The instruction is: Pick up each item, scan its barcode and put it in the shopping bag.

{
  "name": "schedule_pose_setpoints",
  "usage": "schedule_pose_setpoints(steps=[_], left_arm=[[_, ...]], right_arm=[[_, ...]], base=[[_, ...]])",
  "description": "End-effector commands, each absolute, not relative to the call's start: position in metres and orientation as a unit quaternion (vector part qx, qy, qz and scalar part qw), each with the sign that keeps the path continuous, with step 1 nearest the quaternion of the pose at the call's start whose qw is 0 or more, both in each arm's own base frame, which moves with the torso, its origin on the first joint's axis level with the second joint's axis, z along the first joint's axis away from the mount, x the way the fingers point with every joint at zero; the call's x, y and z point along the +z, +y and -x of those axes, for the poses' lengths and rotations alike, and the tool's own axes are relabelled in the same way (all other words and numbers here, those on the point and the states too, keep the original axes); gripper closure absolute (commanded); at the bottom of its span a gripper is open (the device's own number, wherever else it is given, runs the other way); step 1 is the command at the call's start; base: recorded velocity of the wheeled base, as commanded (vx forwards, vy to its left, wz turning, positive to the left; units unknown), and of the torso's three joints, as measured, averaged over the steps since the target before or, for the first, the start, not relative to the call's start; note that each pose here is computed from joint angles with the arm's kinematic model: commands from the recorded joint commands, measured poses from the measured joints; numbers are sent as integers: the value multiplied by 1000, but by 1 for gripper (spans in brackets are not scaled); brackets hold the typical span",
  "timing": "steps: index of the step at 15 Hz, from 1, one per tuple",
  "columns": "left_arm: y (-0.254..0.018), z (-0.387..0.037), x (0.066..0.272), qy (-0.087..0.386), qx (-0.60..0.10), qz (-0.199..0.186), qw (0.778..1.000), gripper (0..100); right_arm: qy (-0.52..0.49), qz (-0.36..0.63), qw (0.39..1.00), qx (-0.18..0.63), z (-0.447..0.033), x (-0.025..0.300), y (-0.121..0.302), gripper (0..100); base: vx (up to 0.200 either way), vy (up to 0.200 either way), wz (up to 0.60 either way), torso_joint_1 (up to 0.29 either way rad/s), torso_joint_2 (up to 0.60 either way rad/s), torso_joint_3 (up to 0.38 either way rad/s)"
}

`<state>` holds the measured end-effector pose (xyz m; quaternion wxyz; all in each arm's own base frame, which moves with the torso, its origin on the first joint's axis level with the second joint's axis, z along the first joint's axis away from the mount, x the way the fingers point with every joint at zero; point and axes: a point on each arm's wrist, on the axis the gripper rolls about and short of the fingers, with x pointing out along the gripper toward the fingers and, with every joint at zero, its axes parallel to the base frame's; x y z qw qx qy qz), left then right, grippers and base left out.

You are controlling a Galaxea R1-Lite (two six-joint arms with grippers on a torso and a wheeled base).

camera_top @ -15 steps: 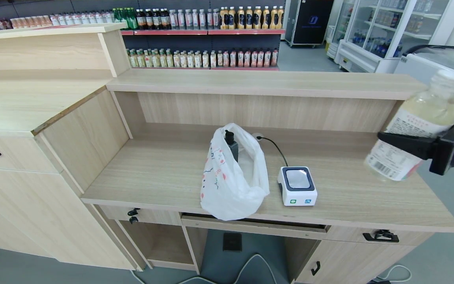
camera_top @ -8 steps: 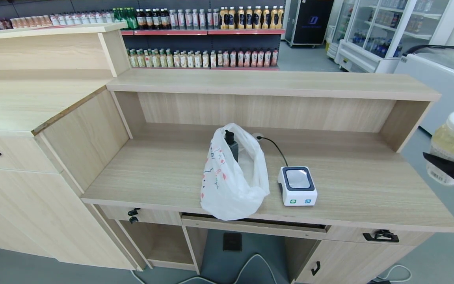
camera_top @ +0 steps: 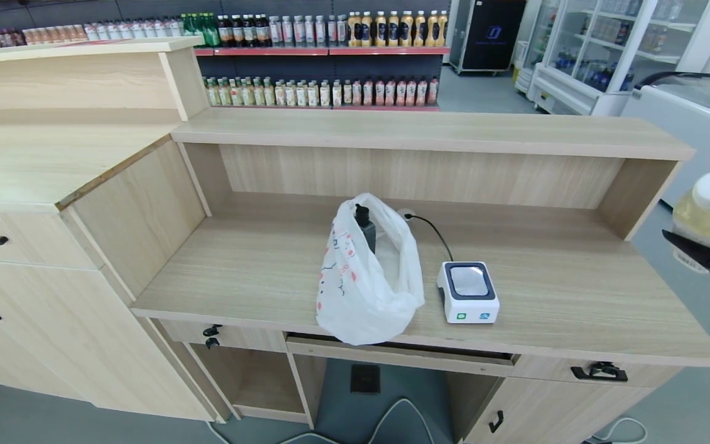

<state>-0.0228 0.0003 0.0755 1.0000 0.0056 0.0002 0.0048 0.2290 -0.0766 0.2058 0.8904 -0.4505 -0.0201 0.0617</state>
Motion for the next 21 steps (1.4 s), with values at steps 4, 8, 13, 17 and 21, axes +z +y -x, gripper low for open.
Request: schedule_pose_setpoints(steps=[4, 8, 13, 17, 21], left_arm=[[0, 23, 75, 0, 5, -6, 1000, 100], [0, 23, 75, 0, 5, -5, 1000, 100], [0, 23, 75, 0, 5, -6, 1000, 100], [0, 23, 75, 0, 5, -5, 1000, 100], [0, 23, 75, 0, 5, -5, 1000, 100]], right_arm=[[-37, 461, 875, 146, -250, 184, -70, 100], [-52, 501, 844, 184, -268, 161, -70, 100], [-87, 520, 819, 228, -283, 140, -67, 100], [-99, 523, 813, 236, -288, 126, -71, 100], [-81, 529, 811, 236, -291, 110, -79, 100]], base=[[0, 0, 300, 4, 2, 0], [0, 0, 0, 0, 0, 0], [0, 0, 0, 0, 0, 0], [0, 0, 0, 0, 0, 0], [0, 0, 0, 0, 0, 0]])
